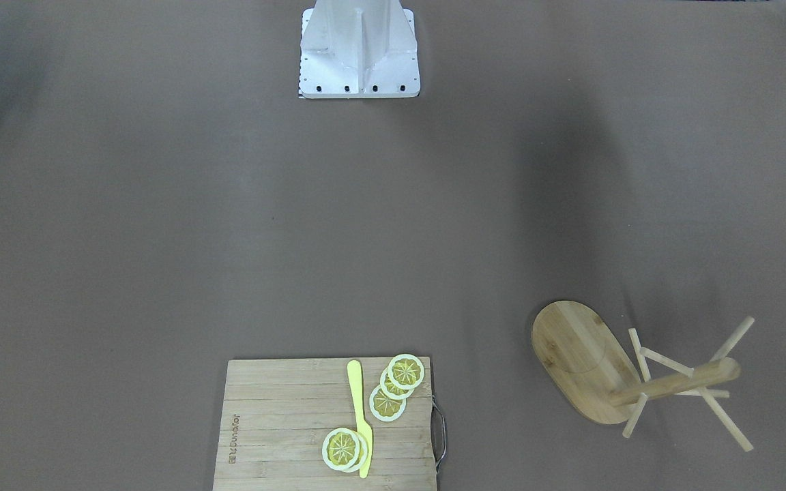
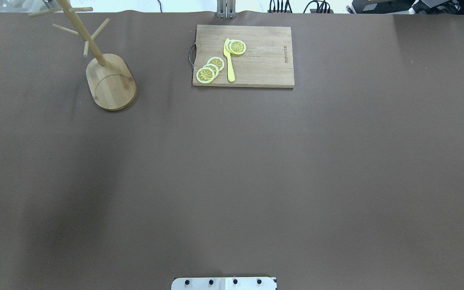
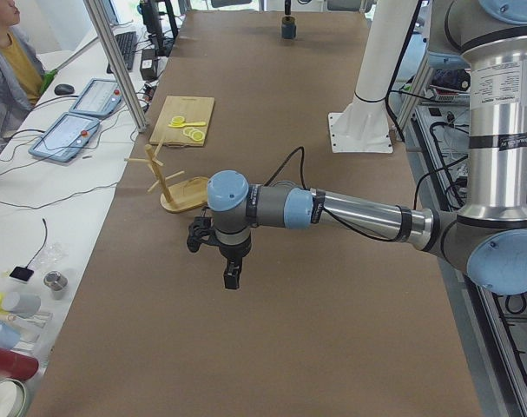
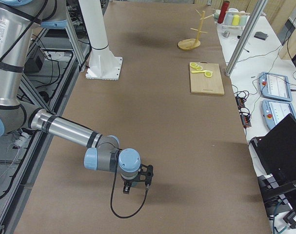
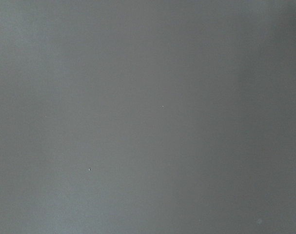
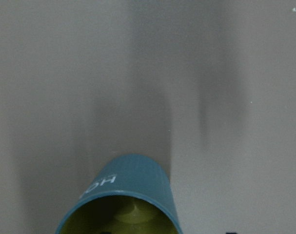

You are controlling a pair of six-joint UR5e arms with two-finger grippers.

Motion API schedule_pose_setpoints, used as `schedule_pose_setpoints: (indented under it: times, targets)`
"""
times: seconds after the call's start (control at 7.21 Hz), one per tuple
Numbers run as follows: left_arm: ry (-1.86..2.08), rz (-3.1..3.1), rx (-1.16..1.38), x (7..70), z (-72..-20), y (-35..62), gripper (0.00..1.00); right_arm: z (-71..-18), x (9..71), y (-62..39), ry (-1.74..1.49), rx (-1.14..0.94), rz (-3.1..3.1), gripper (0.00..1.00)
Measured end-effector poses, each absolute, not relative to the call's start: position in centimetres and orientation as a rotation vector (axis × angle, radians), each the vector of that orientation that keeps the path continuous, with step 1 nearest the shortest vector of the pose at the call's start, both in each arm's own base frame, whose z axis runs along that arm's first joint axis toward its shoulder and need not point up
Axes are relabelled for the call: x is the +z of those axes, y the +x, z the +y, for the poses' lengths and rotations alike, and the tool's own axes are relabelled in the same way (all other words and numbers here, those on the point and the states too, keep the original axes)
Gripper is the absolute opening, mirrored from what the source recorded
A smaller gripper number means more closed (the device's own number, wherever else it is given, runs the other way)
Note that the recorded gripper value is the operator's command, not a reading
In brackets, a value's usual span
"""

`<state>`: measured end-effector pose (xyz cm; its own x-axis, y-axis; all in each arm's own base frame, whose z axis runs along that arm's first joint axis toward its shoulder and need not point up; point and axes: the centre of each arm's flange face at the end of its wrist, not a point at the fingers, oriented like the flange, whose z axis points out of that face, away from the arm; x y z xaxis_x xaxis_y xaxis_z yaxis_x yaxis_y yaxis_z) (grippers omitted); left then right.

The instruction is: Hang cup on storage rack

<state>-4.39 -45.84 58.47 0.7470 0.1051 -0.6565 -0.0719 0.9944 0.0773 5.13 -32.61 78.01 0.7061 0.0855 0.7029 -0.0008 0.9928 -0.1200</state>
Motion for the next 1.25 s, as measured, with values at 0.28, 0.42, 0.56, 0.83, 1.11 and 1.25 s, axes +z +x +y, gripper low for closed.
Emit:
schedule_pose_setpoints:
  times: [0.28, 0.42, 0.56, 0.83, 1.11, 1.25]
  targets:
    - [0.043, 0.739, 0.086, 58.4, -45.8, -4.4, 0.98, -32.8, 78.2, 4.8, -0.120, 0.039, -0.784, 0.00]
    - [0.040, 0.756, 0.081, 58.5, -45.6, -4.4, 0.98, -33.0, 78.1, 4.7, -0.119, 0.035, -0.783, 0.00]
    - [0.038, 0.766, 0.076, 58.7, -45.3, -4.5, 0.98, -33.1, 78.1, 4.6, -0.119, 0.031, -0.782, 0.00]
    - [0.047, 0.783, 0.075, 58.3, -45.1, -4.5, 0.97, -34.3, 77.3, 4.3, -0.104, 0.023, -0.792, 0.00]
    - [0.081, 0.815, 0.078, 57.2, -45.5, -4.3, 0.98, -38.1, 74.8, 3.2, -0.058, -0.016, -0.821, 0.00]
    - [0.126, 0.822, 0.093, 56.7, -45.6, -4.2, 0.98, -40.4, 73.0, 2.2, -0.029, -0.048, -0.847, 0.00]
